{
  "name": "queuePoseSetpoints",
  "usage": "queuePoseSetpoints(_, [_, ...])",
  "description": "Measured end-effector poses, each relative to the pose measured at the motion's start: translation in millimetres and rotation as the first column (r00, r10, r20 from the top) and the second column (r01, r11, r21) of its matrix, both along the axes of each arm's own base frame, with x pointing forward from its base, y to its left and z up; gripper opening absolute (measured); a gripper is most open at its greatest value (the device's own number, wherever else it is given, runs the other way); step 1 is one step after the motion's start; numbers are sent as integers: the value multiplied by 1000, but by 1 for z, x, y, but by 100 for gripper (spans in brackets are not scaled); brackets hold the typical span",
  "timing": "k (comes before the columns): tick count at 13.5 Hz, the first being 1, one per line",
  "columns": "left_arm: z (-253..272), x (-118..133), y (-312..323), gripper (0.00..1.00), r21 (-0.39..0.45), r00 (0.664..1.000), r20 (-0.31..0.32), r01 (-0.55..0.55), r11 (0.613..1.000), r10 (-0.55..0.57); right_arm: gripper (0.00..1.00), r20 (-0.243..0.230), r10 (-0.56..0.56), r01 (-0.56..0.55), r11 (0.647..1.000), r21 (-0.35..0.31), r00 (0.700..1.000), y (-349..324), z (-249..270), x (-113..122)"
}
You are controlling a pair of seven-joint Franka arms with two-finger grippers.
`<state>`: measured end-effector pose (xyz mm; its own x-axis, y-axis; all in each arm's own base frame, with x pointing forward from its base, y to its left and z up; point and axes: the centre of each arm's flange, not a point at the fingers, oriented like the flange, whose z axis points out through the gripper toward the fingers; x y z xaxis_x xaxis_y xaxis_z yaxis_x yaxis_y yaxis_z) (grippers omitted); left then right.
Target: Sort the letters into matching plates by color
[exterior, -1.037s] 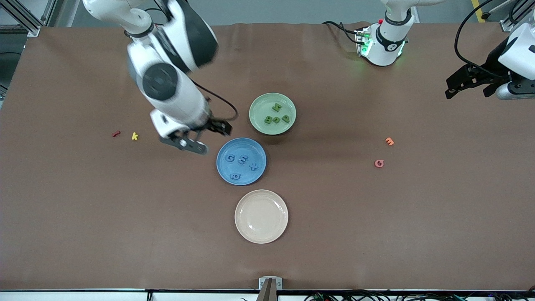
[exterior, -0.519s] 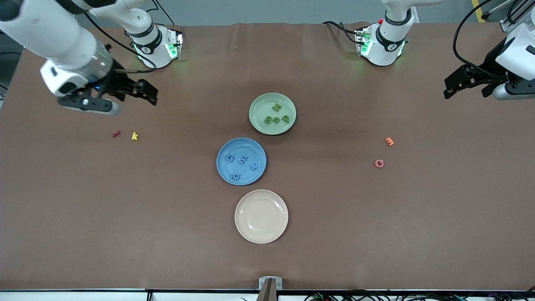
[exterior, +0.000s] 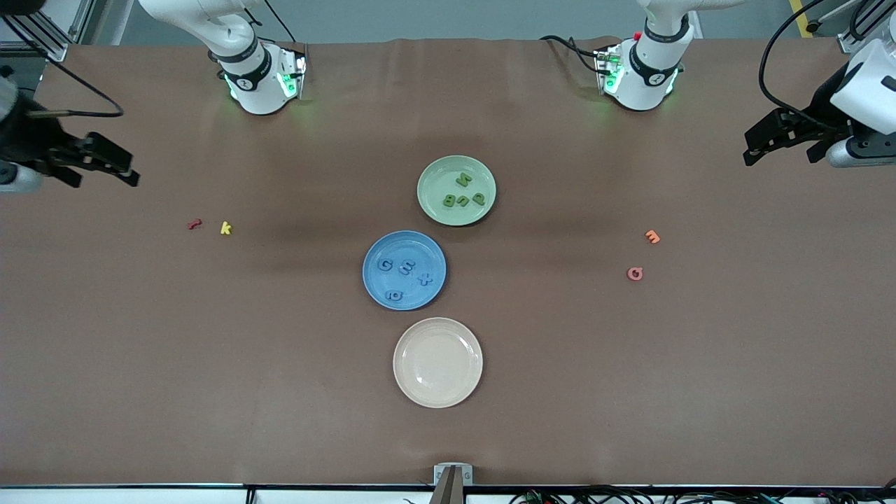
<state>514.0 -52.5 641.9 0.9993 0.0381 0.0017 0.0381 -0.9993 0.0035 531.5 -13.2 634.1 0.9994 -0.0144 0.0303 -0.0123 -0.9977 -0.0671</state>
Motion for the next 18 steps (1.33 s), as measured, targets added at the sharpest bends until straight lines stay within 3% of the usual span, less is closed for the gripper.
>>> queuePoseSetpoints(5, [-1, 2, 1, 100, -1, 1000, 8, -3, 1000, 3, 100, 54, 11, -10, 1000, -12, 998, -24, 22, 9])
queuePoseSetpoints(18, [-1, 9, 6, 100, -4, 1000, 19, 24, 1000, -24, 100, 56, -3, 3, 1000, -16, 998, -32, 23, 12])
